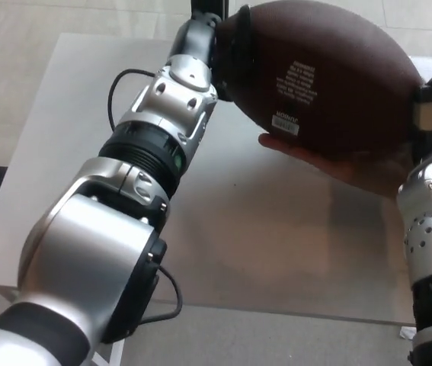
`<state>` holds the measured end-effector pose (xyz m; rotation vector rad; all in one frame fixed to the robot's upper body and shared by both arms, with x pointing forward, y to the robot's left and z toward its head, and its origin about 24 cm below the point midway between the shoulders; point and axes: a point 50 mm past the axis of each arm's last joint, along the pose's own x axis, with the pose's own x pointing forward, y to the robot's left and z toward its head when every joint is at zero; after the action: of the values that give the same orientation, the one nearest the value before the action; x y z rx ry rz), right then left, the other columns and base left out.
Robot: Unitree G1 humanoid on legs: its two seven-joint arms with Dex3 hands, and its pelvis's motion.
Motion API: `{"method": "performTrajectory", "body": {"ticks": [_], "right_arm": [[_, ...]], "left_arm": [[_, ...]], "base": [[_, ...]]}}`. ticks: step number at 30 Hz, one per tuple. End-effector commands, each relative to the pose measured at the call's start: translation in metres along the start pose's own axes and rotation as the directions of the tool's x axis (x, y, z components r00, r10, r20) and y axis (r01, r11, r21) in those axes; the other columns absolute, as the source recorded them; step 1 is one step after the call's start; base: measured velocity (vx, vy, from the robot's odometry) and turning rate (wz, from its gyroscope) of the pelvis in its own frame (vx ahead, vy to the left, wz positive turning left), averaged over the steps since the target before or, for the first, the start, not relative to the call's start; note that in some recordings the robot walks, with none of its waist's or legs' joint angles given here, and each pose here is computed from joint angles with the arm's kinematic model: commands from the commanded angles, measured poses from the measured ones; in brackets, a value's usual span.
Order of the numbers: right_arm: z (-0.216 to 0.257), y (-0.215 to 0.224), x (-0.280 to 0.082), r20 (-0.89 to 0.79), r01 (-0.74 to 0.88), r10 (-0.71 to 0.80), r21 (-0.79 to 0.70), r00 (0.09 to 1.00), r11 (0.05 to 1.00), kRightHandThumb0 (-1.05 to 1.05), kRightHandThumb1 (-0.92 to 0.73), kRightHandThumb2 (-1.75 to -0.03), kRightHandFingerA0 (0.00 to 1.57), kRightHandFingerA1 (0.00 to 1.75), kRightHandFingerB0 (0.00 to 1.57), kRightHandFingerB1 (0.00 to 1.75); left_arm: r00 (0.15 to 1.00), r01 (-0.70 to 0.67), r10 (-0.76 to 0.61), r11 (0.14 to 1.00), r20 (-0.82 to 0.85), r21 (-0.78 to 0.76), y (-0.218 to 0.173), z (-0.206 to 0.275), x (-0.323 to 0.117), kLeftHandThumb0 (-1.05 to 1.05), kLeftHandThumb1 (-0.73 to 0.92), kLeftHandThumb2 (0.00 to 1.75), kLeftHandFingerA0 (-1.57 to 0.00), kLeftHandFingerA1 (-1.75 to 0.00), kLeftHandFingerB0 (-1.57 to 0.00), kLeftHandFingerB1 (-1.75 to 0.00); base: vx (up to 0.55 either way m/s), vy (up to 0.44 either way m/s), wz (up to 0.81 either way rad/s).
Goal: The robot uses both its hands to grab the left and right ends of a football kept in the middle of the desk infront of it, lifts it up and places it in the palm of a person
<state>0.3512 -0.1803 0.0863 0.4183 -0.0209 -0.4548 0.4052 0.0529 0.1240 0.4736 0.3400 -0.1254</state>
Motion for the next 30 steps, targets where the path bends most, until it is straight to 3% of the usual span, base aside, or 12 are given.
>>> {"method": "performTrajectory", "body": {"ticks": [1, 2, 6, 7, 12, 14, 15, 18, 20, 21, 24, 30], "right_arm": [[-0.011, 0.009, -0.002, -0.059, 0.002, 0.001, 0.036, 0.998, 0.999, -0.82, -0.76, -1.13, 0.58, 0.61, 0.37, 0.49], [-0.012, 0.007, -0.002, -0.064, 0.011, -0.008, 0.044, 0.998, 0.999, -0.82, -0.92, -0.70, 0.61, 0.46, 0.45, 0.35], [-0.014, -0.002, 0.001, -0.075, 0.040, -0.038, 0.016, 0.996, 0.999, -0.77, -0.74, -1.11, 0.49, 0.57, 0.35, 0.49], [-0.014, -0.004, 0.001, -0.077, 0.040, -0.039, 0.013, 0.996, 0.999, -0.81, -0.92, -0.68, 0.55, 0.42, 0.39, 0.33], [-0.005, -0.010, 0.003, -0.045, -0.004, 0.001, -0.072, 0.999, 0.997, -0.83, -0.92, -0.71, 0.31, 0.36, 0.23, 0.28], [0.003, -0.012, 0.007, -0.042, -0.027, 0.022, -0.131, 0.999, 0.991, -0.90, -0.79, -1.14, 0.40, 0.62, 0.10, 0.38], [0.010, -0.012, 0.009, -0.033, -0.043, 0.038, -0.172, 0.999, 0.984, -0.98, -0.80, -1.09, 0.90, 1.40, 0.06, 0.35], [0.025, -0.018, 0.010, 0.007, -0.098, 0.101, -0.174, 0.995, 0.980, -0.93, -0.75, -1.15, 0.09, 0.61, 0.00, 0.20], [0.036, -0.021, 0.012, 0.008, -0.090, 0.094, -0.203, 0.996, 0.975, -1.05, -0.76, -1.22, 0.57, 1.19, 0.00, 0.06], [0.048, -0.023, 0.014, 0.065, -0.124, 0.141, -0.217, 0.988, 0.968, -1.00, -0.78, -1.22, 0.04, 0.13, 0.05, 0.04], [0.058, -0.029, 0.012, 0.076, -0.159, 0.183, -0.247, 0.980, 0.956, -1.03, -0.92, -0.82, 0.00, 0.08, 0.00, 0.14], [0.105, -0.051, -0.001, 0.160, -0.225, 0.303, -0.380, 0.939, 0.897, -1.05, -0.80, -1.28, 0.00, 0.07, 0.00, 0.07]], "left_arm": [[0.986, 0.165, -0.161, 0.980, -0.047, 0.108, -0.038, -0.012, -0.005, -0.89, 0.79, 1.23, -0.98, -1.38, -0.30, -0.53], [0.984, 0.174, -0.170, 0.978, -0.047, 0.114, -0.040, -0.013, -0.005, -0.95, 0.85, 1.29, -1.01, -1.41, -0.25, -0.50], [0.984, 0.177, -0.174, 0.977, -0.042, 0.121, -0.043, -0.011, -0.007, -0.95, 0.92, 0.79, -0.85, -1.57, -0.42, -0.60], [0.985, 0.171, -0.167, 0.979, -0.040, 0.109, -0.043, -0.010, -0.007, -0.91, 0.82, 1.24, -0.86, -1.30, -0.17, -0.52], [0.985, 0.172, -0.172, 0.985, -0.012, 0.013, -0.040, -0.006, -0.007, -0.95, 0.79, 1.24, 0.00, -0.50, -0.09, -0.08], [0.986, 0.168, -0.168, 0.985, 0.003, -0.034, -0.037, -0.003, -0.006, -1.02, 0.80, 1.26, 0.00, -0.56, -0.06, 0.00], [0.985, 0.170, -0.169, 0.983, 0.024, -0.071, -0.034, -0.001, -0.006, -1.03, 0.82, 1.26, -0.04, -0.31, 0.00, 0.00], [0.987, 0.160, -0.157, 0.978, 0.030, -0.133, -0.029, 0.005, -0.007, -1.00, 0.78, 1.25, 0.00, -0.62, -0.05, -0.03], [0.987, 0.157, -0.149, 0.973, 0.058, -0.172, -0.017, 0.013, -0.006, -0.97, 0.74, 1.21, -0.03, -0.53, 0.00, -0.06], [0.987, 0.118, -0.100, 0.981, 0.124, -0.153, -0.003, 0.021, -0.007, -1.03, 0.86, 1.29, 0.00, -0.19, 0.00, -0.01], [0.984, 0.115, -0.088, 0.978, 0.155, -0.176, 0.005, 0.026, -0.009, -0.97, 0.92, 0.85, 0.00, -0.20, 0.00, -0.17], [0.955, 0.091, 0.020, 0.930, 0.296, -0.357, 0.078, 0.021, -0.032, -0.93, 0.81, 1.24, -0.09, -0.61, 0.00, -0.11]], "base": [[0.00, 0.000, 0.00], [0.00, 0.000, 0.00], [0.00, 0.000, 0.00], [0.00, 0.000, 0.00], [0.00, 0.000, 0.00], [0.00, 0.000, 0.00], [0.00, 0.000, 0.00], [0.00, 0.000, 0.00], [0.00, 0.000, 0.00], [0.00, 0.000, 0.00], [0.00, 0.000, 0.00], [0.00, 0.000, 0.00]]}}
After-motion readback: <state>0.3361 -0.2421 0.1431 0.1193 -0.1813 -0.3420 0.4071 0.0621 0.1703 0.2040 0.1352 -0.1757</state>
